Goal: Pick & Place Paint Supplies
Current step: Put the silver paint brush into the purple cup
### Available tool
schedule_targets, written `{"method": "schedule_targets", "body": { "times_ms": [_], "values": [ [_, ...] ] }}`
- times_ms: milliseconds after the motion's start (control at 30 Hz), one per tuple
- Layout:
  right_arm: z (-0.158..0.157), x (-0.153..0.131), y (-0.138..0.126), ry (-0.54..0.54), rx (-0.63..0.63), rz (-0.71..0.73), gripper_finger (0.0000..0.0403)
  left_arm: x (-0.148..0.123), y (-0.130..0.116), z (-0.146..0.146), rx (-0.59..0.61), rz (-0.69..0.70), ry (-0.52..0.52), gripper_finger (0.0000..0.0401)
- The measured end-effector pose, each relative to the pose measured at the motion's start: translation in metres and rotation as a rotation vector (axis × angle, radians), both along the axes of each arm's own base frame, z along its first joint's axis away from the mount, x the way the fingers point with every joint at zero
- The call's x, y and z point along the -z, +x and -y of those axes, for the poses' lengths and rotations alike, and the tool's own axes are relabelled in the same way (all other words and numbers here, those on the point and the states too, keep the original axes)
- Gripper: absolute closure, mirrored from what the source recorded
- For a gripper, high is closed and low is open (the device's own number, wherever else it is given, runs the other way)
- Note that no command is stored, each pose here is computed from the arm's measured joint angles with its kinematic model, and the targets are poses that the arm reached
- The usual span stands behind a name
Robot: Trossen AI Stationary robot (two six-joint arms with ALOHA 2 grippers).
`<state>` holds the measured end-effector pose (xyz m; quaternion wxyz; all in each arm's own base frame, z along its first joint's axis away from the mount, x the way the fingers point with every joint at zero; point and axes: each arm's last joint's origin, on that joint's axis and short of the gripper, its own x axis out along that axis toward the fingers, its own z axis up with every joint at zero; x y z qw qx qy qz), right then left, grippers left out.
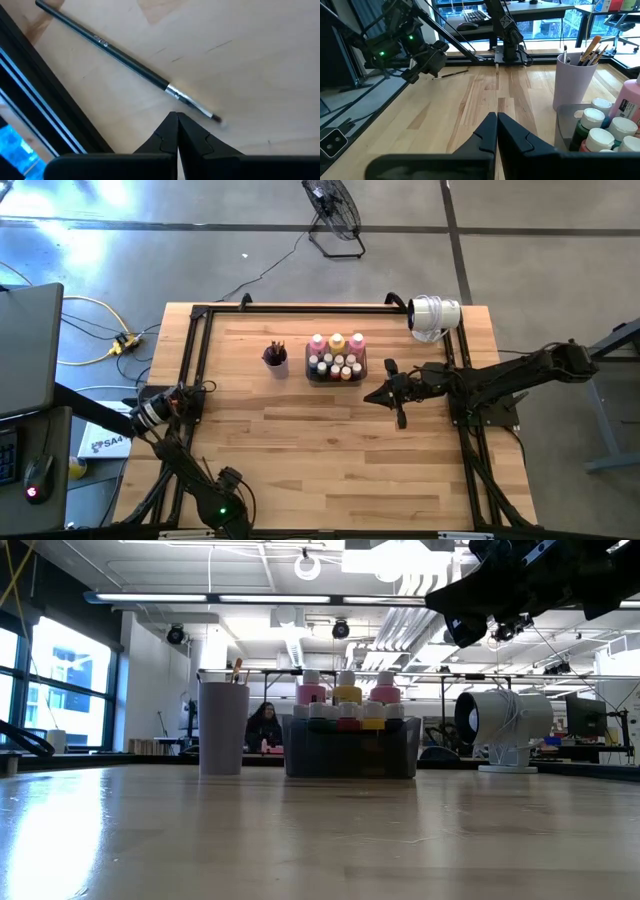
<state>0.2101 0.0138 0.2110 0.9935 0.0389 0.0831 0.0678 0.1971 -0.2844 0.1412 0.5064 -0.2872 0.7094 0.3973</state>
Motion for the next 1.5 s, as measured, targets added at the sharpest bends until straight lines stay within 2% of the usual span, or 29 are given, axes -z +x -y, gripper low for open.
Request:
{"method": "schedule_targets", "body": {
  "times_ms": [267,467,700,800,900,1033,1333,1500],
  "values": [
    [0.000,0.000,0.000,0.000,0.004,0.002,0.0399,-0.001,0.015,-0.009,0.002,0.104,0.044,0.0401],
    [0.000,0.000,0.000,-0.001,0.003,0.005,0.0399,-0.001,0.029,-0.022,0.013,0.187,0.131,0.0401],
    [0.000,-0.001,0.000,-0.001,0.003,0.005,0.0399,-0.008,0.042,-0.043,0.056,0.411,0.384,0.0401],
    [0.000,-0.001,0.000,0.000,0.003,0.009,0.0399,-0.028,0.042,-0.053,0.067,0.471,0.447,0.0401],
    [0.000,-0.001,0.000,0.003,0.001,0.008,0.0399,-0.046,0.041,-0.058,0.123,0.483,0.442,0.0401],
    [0.000,-0.001,0.000,0.005,-0.011,0.008,0.0399,-0.067,0.037,-0.062,0.175,0.460,0.381,0.0401],
    [-0.001,-0.001,0.000,0.007,-0.019,0.007,0.0399,-0.070,0.028,-0.062,-0.016,0.330,0.316,0.0401],
    [-0.001,-0.001,0.000,0.006,-0.021,0.006,0.0399,-0.069,0.022,-0.057,-0.105,0.122,0.147,0.0401]
  ]
}}
